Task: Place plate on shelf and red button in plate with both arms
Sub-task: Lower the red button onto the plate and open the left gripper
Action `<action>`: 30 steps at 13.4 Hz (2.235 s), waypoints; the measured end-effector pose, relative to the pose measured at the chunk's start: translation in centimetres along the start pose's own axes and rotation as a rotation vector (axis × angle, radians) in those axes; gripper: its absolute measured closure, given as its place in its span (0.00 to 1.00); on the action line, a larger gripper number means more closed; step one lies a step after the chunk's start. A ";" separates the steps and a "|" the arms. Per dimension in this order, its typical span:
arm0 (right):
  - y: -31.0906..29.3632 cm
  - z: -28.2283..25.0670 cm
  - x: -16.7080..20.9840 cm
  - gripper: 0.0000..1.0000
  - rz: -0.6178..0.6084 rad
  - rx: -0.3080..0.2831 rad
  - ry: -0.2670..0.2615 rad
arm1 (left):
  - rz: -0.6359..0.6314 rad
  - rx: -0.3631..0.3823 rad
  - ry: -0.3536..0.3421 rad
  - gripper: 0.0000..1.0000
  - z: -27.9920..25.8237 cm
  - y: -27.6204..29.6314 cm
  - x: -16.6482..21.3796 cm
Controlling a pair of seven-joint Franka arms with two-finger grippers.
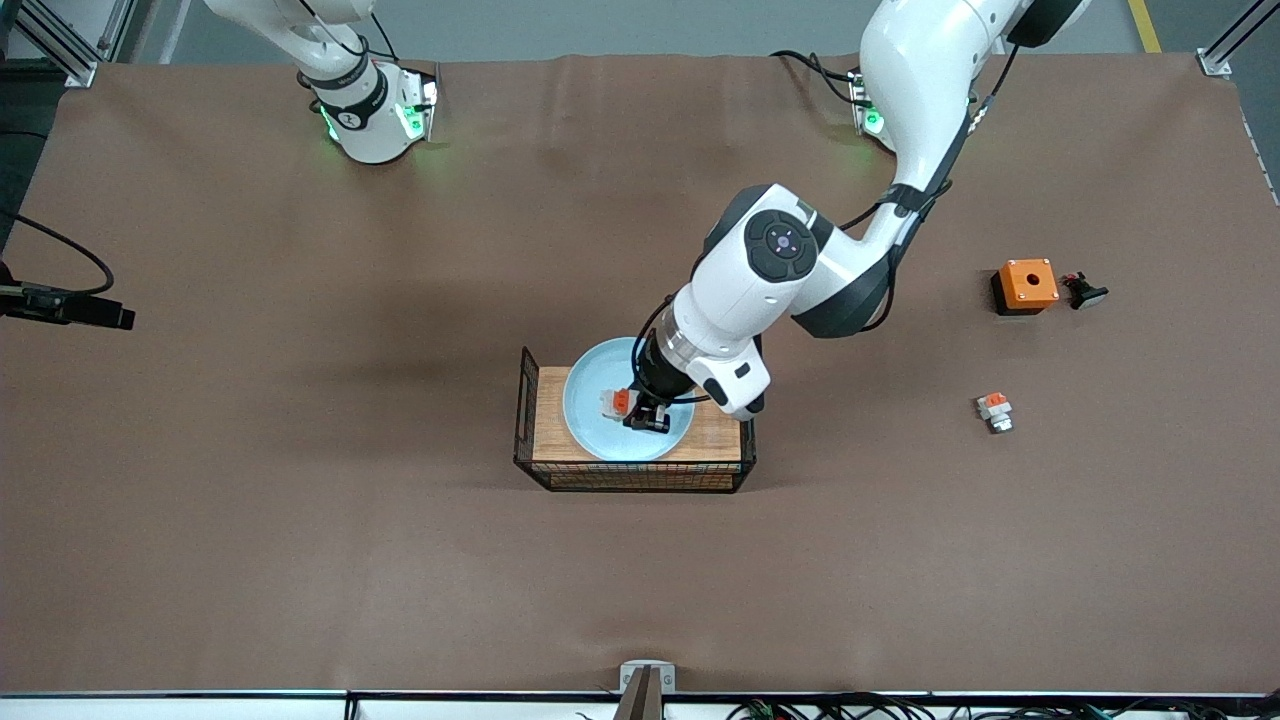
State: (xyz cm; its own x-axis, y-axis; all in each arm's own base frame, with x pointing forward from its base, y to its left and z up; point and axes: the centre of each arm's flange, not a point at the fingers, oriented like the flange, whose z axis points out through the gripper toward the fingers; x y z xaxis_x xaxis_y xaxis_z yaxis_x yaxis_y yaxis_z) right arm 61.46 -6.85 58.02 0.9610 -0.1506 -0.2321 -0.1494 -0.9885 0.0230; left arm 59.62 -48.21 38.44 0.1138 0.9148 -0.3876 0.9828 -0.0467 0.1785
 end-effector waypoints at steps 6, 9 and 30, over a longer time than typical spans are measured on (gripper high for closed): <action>0.5 0.3 0.1 0.00 -0.030 -0.002 -0.004 | -0.027 0.024 0.013 0.59 2.1 -0.3 0.7; 0.5 0.3 0.1 0.00 -0.035 -0.004 -0.004 | -0.030 0.033 0.019 0.59 2.8 -0.5 1.0; 0.4 -6.0 -8.7 0.00 -0.062 0.025 0.141 | 0.397 0.135 0.212 0.01 -15.8 3.8 7.7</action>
State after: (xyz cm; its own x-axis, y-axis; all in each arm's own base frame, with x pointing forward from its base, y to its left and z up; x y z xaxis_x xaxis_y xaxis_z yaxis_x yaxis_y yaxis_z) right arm 54.41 -6.04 65.90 0.9914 -0.0915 -0.0939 -0.0930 -0.9956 -0.0120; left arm 61.90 -35.00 50.43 0.4662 0.8769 -0.1174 0.8811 -0.4483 0.1509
